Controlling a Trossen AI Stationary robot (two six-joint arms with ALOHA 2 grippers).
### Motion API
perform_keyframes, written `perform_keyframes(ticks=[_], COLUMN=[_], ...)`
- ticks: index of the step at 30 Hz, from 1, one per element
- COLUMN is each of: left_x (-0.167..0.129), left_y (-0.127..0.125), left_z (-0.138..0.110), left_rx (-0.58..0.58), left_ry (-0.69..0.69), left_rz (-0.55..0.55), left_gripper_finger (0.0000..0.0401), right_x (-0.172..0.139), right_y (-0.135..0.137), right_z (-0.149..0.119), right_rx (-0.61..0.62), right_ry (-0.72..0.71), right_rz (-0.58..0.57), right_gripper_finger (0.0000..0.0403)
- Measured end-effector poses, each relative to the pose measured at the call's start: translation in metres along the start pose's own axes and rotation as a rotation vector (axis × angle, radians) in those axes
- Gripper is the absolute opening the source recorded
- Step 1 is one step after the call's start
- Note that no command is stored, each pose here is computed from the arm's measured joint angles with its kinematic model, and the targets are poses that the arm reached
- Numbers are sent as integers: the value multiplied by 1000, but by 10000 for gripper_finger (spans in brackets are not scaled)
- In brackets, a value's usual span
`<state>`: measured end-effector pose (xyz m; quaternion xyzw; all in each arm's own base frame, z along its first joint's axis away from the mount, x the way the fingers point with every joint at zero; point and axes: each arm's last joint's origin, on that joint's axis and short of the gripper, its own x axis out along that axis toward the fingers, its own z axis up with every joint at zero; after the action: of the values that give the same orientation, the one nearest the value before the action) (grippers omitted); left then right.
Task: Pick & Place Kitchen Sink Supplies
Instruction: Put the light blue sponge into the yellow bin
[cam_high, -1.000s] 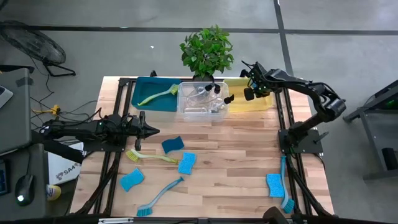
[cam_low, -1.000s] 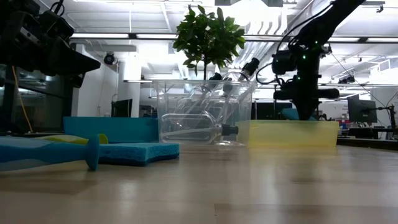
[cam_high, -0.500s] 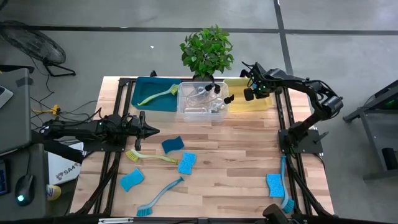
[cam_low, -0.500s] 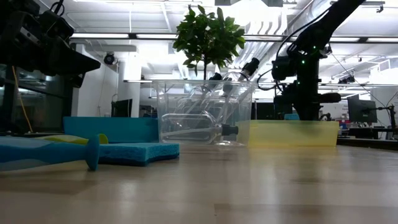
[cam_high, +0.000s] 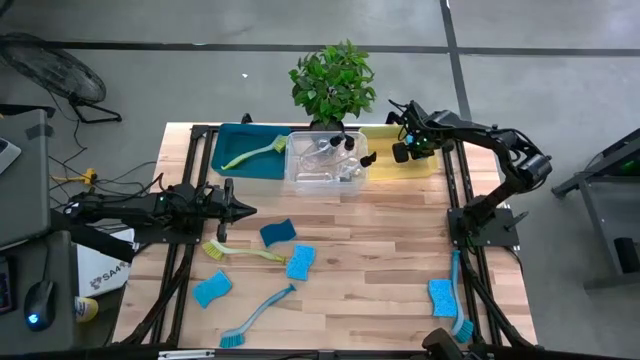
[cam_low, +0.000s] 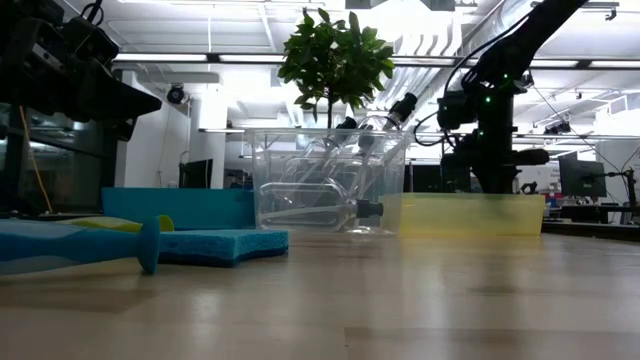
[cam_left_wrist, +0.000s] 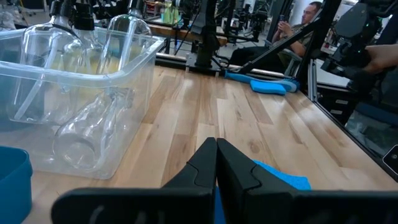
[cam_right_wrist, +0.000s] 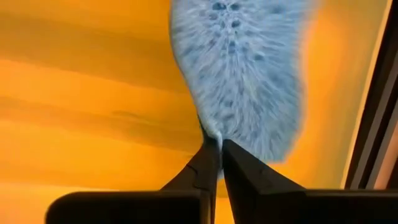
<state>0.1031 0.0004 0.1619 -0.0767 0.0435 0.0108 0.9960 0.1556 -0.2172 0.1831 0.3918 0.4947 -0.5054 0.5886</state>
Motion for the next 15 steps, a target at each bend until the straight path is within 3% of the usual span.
perform_keyframes(ticks=[15], left_x=[0], left_y=[0], left_z=[0], left_rx=[0], left_ry=[0], left_rz=[0], left_gripper_finger=[1], right_x=[-3], right_y=[1], right_z=[-1], right_rx=[-18], right_ry=[15], right_rz=[52], right_gripper_finger=[143])
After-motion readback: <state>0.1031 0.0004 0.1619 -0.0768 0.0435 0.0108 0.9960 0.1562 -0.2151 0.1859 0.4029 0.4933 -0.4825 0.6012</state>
